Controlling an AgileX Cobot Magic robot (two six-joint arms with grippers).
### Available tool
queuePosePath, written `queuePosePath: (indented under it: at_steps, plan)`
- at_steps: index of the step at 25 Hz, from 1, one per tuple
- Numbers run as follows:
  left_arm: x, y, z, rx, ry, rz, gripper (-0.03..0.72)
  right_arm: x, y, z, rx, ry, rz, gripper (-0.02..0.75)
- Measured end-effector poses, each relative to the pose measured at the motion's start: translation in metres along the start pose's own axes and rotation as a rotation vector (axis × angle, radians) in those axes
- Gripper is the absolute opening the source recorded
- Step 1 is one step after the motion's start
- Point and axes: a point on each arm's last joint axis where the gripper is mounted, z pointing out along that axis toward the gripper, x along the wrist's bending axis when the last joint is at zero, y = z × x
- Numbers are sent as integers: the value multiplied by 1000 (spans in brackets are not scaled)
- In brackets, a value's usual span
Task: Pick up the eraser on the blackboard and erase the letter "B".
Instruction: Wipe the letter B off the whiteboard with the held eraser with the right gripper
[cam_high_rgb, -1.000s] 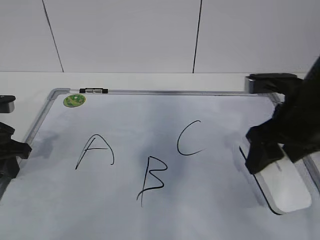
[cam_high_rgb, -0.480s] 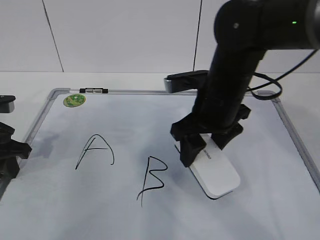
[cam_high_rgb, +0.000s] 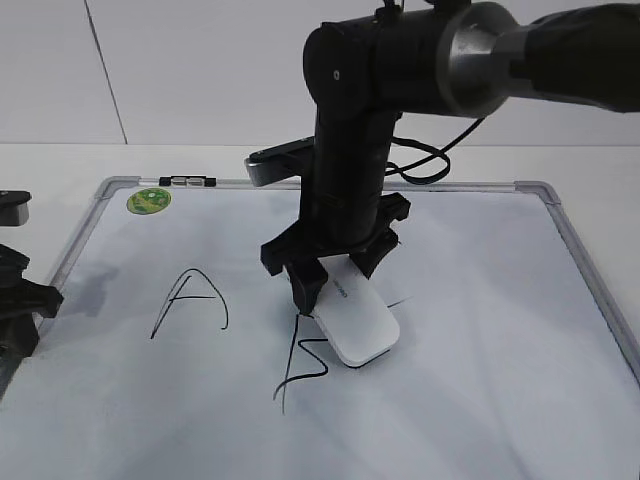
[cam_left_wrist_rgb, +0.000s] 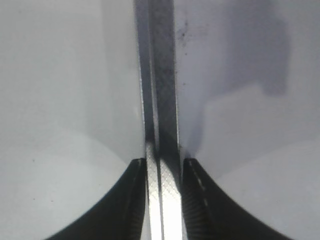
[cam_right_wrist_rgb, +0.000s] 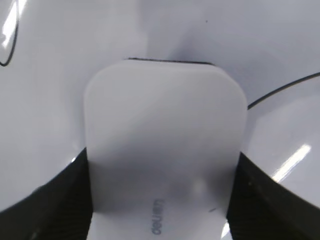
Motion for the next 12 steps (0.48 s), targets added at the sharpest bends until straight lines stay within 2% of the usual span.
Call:
queuePosePath:
  at_steps: [12]
  plan:
    - [0, 0, 0, 4, 0, 0, 181, -3, 1, 16, 39, -22, 3, 524]
